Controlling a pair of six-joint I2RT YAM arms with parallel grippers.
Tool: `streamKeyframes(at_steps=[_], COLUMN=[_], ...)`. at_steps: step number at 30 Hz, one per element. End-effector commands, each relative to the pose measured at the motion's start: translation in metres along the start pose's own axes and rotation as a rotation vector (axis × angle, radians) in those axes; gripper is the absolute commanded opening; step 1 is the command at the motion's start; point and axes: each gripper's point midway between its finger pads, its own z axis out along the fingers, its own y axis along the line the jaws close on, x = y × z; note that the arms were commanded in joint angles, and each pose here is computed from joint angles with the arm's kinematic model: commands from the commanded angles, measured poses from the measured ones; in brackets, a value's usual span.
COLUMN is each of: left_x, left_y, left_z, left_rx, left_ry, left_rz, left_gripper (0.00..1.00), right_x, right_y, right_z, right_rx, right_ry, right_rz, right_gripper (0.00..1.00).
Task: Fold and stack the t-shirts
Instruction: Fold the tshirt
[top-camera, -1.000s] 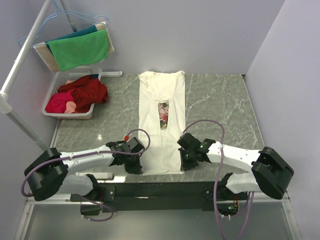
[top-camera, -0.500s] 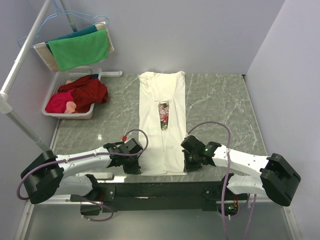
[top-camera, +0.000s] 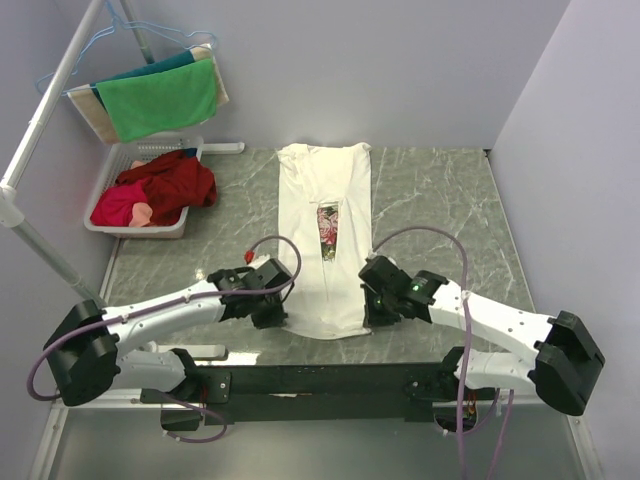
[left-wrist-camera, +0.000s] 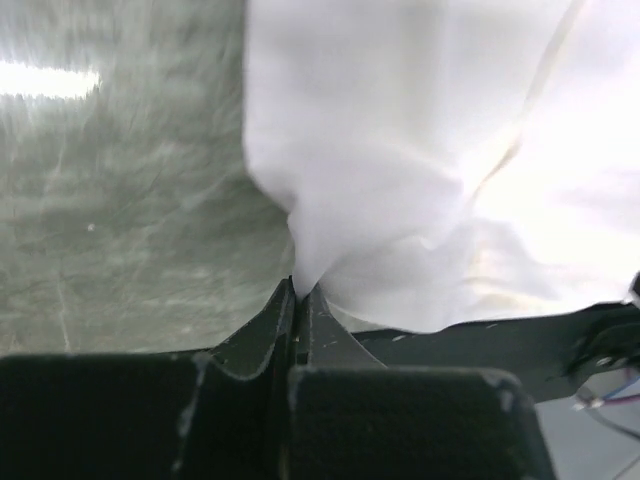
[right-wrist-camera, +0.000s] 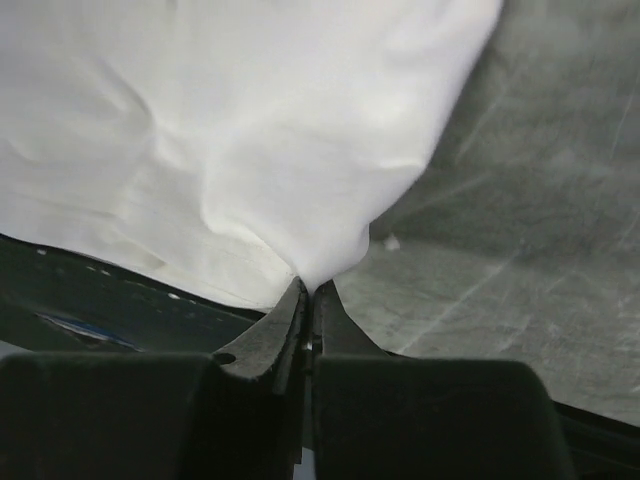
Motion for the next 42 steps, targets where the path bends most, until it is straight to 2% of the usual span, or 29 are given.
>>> streamKeyframes(at_steps=[1, 6, 10, 15, 19, 20, 24, 31, 39, 42], left_x=[-0.042, -0.08, -0.121, -0.155, -0.201, -0.209, -0.243, -0.304, -0.335, -0.347], left_y=[-0.02, -0.025, -0.036, -0.051, -0.059, -0.059, -0.054, -0.058, -0.068, -0.068], left_z=[-0.012, -0.009, -0.01, 0.016, 0.027, 0.03, 0.046, 0.06, 0.098, 0.102], left_rx=[-0.034, -0.104, -0.18, -0.233, -0.27, -0.28, -0.314, -0.283, -0.286, -0.278], left_ry=[-0.136, -0.224, -0.347, -0.385, -0.425, -0.433, -0.439, -0.448, -0.39, -0.4], left_rz=[-0.022, -0.061, -0.053, 0.009, -0.003, 0.014, 0.013, 0.027, 0.1, 0.093], left_gripper=[0.01, 0.01, 0.01, 0.01, 0.01, 0.01, 0.01, 0.01, 0.01, 0.04], right_x=[-0.04, -0.084, -0.12, -0.168, -0.197, -0.213, -0.246, -0.293, -0.321, -0.332], right_y=[0.008, 0.005, -0.007, -0.012, -0.015, -0.011, -0.014, -0.027, -0.037, -0.039], right_z=[-0.011, -0.013, -0.011, -0.005, 0.015, 0.011, 0.018, 0.035, 0.049, 0.056], right_rx=[0.04, 0.07, 0.084, 0.102, 0.121, 0.115, 0.15, 0.19, 0.181, 0.166], right_ry=[-0.101, -0.18, -0.223, -0.267, -0.249, -0.279, -0.293, -0.293, -0.291, -0.296], right_rz=[-0.037, -0.008, 0.005, 0.006, 0.045, 0.052, 0.057, 0.1, 0.158, 0.182], right_gripper=[0.0, 0.0, 0.0, 0.0, 0.0, 0.0, 0.0, 0.0, 0.0, 0.0])
